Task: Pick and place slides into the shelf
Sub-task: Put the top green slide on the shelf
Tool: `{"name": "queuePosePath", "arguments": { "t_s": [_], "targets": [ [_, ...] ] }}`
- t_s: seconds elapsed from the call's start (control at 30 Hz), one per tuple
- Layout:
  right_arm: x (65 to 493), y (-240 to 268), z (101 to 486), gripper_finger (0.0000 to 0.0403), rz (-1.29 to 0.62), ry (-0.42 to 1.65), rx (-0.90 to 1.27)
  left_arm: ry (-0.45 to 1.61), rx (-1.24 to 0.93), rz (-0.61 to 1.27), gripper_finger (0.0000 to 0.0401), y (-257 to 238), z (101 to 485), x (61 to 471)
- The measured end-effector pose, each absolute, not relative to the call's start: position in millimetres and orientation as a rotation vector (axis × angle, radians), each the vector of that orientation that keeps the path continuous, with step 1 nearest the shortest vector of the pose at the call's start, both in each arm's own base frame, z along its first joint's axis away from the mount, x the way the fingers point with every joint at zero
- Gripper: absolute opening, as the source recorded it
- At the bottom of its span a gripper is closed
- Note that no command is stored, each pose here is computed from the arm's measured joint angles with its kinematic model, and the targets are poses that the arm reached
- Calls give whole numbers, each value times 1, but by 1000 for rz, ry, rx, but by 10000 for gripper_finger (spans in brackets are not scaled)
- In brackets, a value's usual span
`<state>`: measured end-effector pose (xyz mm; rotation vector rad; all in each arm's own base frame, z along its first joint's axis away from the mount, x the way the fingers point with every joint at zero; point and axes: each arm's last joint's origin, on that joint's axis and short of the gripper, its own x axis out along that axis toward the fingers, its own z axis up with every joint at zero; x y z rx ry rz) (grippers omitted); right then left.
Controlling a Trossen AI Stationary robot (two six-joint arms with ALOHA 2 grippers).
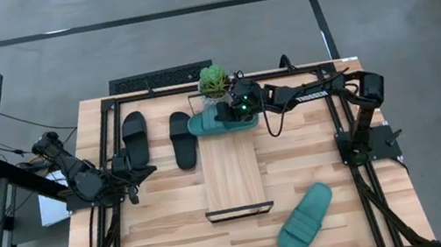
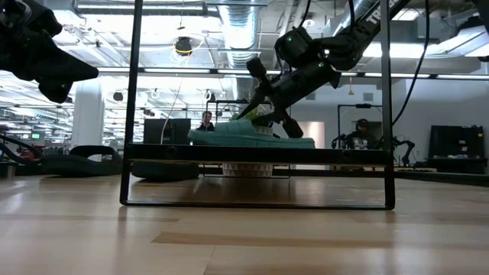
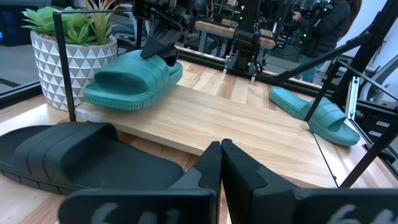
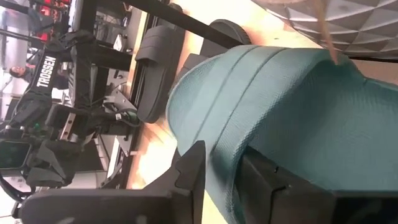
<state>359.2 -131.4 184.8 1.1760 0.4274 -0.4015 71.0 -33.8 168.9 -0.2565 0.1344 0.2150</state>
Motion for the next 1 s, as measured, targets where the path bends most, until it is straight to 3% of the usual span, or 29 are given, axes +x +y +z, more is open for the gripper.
{"name": "queuePosePath", "arguments": {
  "t_s": [0.23, 1.0],
  "targets": [
    [366, -130, 166, 90, -384, 470, 1228, 134, -257, 214, 0, -34, 169, 71],
    [363, -132, 170, 166, -375, 468, 1203, 134, -257, 214, 0, -34, 169, 71]
  ]
}}
